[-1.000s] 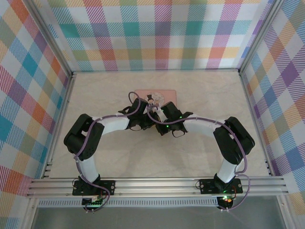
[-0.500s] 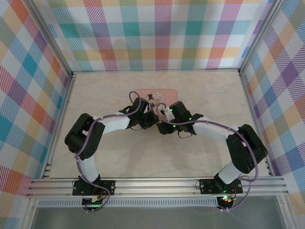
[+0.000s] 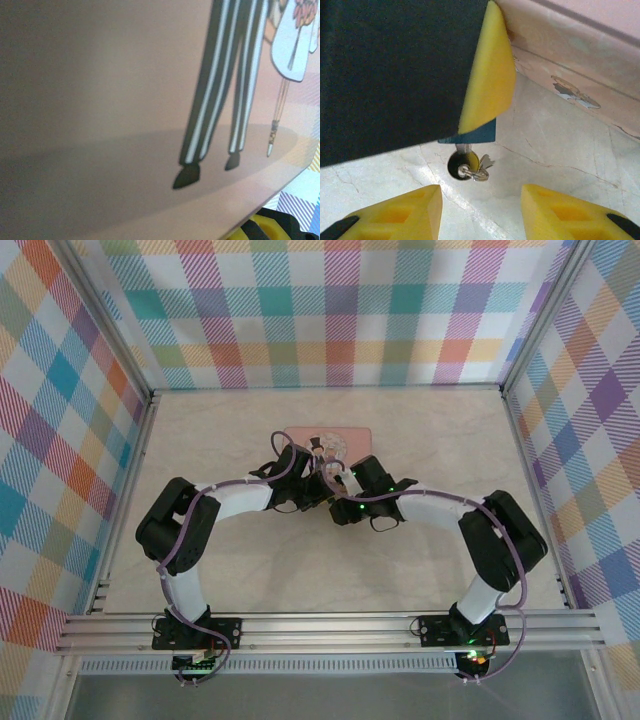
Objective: Unlock a padlock with a key
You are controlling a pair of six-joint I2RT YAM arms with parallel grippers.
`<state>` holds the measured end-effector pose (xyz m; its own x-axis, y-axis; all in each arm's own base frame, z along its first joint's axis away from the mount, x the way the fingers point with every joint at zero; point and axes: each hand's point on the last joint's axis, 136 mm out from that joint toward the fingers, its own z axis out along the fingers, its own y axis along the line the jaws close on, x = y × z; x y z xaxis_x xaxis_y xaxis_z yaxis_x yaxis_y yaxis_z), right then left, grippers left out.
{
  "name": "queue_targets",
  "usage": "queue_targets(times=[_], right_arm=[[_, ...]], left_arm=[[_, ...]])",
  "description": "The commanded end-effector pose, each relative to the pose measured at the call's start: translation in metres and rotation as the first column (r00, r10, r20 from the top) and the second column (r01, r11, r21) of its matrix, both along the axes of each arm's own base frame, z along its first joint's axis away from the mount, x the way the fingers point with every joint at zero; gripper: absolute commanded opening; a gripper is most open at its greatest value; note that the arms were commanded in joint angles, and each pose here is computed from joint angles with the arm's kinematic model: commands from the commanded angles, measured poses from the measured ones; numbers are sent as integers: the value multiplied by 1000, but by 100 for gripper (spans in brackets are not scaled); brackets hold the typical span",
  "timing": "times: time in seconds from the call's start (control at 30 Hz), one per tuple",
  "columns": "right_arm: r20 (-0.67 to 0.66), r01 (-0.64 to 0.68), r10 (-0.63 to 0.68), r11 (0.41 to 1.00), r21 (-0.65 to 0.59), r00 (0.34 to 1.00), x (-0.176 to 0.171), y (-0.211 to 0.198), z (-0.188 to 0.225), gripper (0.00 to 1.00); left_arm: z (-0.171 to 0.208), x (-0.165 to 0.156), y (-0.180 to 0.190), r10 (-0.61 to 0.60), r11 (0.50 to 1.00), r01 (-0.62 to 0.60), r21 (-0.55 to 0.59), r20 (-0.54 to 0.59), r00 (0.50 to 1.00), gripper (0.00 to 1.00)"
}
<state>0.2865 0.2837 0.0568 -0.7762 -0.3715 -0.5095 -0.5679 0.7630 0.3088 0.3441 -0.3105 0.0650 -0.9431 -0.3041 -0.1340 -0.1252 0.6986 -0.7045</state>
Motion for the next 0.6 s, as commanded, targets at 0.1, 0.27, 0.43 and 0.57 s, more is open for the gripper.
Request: queue_targets(times=[0.1, 0.27, 0.43, 0.57], right_arm=[[77, 24, -21, 999, -40, 997, 15, 9, 11, 44], [102, 24, -16, 997, -69, 995, 18, 10, 13, 42], [102, 9, 0, 996, -89, 995, 18, 15, 11, 40], [101, 1, 9, 995, -100, 995, 18, 18, 9, 39]], left_arm=[[-3, -2, 1, -18, 1000, 19, 18, -24, 1000, 0], [-2, -2, 1, -18, 1000, 19, 16, -20, 1000, 0], [-1, -2, 0, -19, 1000, 19, 12, -16, 1000, 0], [0, -1, 0, -18, 1000, 18, 12, -16, 1000, 0]])
